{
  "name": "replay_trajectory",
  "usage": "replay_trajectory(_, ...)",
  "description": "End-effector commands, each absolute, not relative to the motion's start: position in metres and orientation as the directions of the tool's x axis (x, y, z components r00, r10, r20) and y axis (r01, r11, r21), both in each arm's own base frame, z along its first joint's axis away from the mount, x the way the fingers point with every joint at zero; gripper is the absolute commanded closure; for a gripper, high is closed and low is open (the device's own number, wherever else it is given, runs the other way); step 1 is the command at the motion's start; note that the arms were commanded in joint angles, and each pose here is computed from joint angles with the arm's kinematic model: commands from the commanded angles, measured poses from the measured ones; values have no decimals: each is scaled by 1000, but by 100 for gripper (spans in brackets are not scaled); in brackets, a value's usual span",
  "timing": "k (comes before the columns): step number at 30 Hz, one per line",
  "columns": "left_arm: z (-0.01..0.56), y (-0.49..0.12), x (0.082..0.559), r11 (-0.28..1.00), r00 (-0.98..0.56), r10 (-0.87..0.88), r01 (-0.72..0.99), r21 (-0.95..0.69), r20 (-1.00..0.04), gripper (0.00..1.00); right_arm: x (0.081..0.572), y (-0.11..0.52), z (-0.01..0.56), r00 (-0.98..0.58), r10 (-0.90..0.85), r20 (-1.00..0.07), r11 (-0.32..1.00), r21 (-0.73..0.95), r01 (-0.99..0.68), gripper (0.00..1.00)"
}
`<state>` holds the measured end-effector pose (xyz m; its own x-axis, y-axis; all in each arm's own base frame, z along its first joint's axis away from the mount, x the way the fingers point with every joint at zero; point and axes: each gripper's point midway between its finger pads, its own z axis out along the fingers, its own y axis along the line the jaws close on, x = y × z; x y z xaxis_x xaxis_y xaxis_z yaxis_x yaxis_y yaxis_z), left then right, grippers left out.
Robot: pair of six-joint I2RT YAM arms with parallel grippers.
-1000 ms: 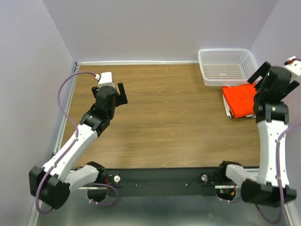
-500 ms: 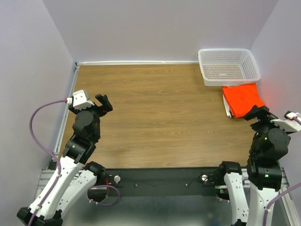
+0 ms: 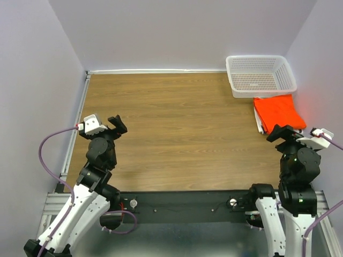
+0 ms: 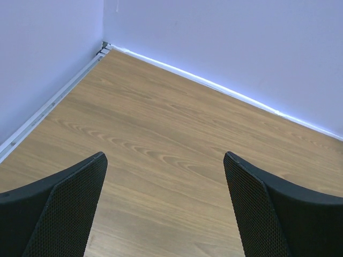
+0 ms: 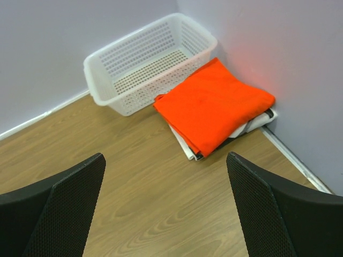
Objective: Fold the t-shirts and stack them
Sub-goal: Reset both grippers
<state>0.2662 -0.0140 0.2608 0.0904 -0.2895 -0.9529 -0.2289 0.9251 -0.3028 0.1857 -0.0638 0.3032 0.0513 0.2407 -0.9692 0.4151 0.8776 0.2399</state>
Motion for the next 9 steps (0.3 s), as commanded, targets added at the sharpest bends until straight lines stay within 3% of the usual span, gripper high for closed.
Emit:
replay_trajectory(1,263,-8,269,903,144,-312,-262,-341,-939,3,189,-51,302,43,264,-964,898,261,354,0)
replay_trajectory(9,275,-16,278,915,143,-303,-233,-330,-942,3,188,-39,309,51,268,-962,919,271,287,0)
